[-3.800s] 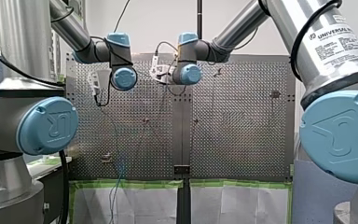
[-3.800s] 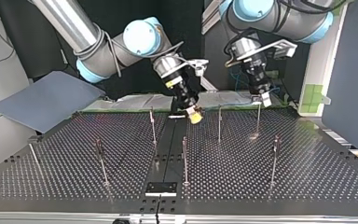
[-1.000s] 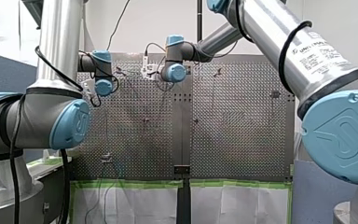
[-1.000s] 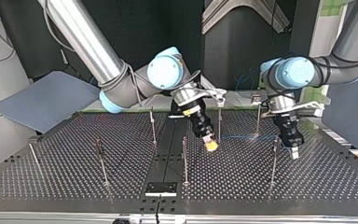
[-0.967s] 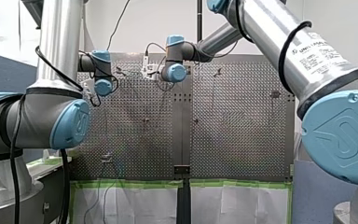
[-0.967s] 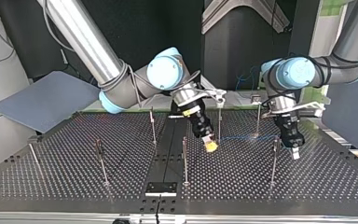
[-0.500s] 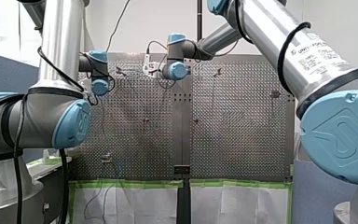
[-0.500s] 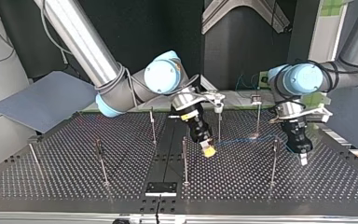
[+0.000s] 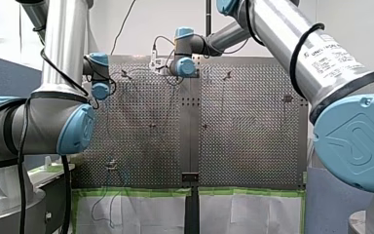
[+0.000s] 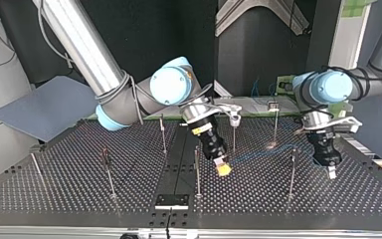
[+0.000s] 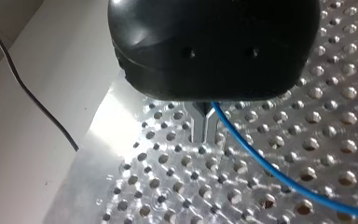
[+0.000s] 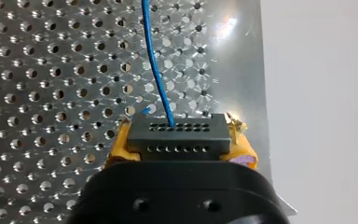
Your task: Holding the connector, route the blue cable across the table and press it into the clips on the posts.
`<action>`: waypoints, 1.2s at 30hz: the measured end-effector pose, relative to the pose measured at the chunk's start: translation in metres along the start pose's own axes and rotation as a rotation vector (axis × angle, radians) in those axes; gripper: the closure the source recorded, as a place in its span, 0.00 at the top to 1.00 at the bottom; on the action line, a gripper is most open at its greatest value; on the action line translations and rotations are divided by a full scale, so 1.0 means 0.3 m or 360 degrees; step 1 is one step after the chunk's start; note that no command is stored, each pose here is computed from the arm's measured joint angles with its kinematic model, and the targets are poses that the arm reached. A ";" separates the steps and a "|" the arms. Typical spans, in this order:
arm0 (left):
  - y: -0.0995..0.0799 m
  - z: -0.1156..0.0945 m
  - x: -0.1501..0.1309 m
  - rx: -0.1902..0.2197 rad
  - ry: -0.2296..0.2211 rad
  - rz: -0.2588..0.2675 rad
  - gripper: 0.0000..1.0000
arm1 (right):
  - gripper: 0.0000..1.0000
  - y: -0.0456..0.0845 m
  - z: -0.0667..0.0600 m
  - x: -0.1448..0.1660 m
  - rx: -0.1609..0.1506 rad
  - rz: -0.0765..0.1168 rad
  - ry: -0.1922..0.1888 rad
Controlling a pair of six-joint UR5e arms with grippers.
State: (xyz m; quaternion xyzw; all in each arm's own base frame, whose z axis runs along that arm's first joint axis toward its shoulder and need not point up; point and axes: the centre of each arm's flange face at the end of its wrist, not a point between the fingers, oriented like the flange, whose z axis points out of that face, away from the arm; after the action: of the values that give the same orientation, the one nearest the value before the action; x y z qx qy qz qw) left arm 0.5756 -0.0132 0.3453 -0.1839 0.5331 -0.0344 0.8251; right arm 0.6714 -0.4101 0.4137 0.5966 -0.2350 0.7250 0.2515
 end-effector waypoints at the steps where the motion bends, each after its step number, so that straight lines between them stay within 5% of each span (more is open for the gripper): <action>1: 0.006 0.006 0.009 -0.0001 0.0011 0.0004 0.00 | 0.00 0.000 0.000 0.002 0.0000 0.0000 0.0001; 10: 0.053 0.022 0.074 -0.0073 0.0108 0.0075 0.00 | 0.00 0.023 0.008 0.010 -0.0027 -0.0011 0.0008; 20: 0.065 0.030 0.071 -0.0079 0.0119 0.0080 0.00 | 0.00 0.075 0.027 0.067 -0.0088 -0.0047 0.0026; 36: 0.068 0.040 0.066 -0.0045 0.0100 0.0038 0.00 | 0.00 0.076 0.042 0.147 -0.0089 -0.0111 0.0059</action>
State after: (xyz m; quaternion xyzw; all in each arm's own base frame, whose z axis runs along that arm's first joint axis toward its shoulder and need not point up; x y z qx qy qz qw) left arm 0.5921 0.0039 0.3256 -0.1882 0.5612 -0.0228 0.8057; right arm 0.6589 -0.4318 0.4584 0.5836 -0.2296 0.7198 0.2976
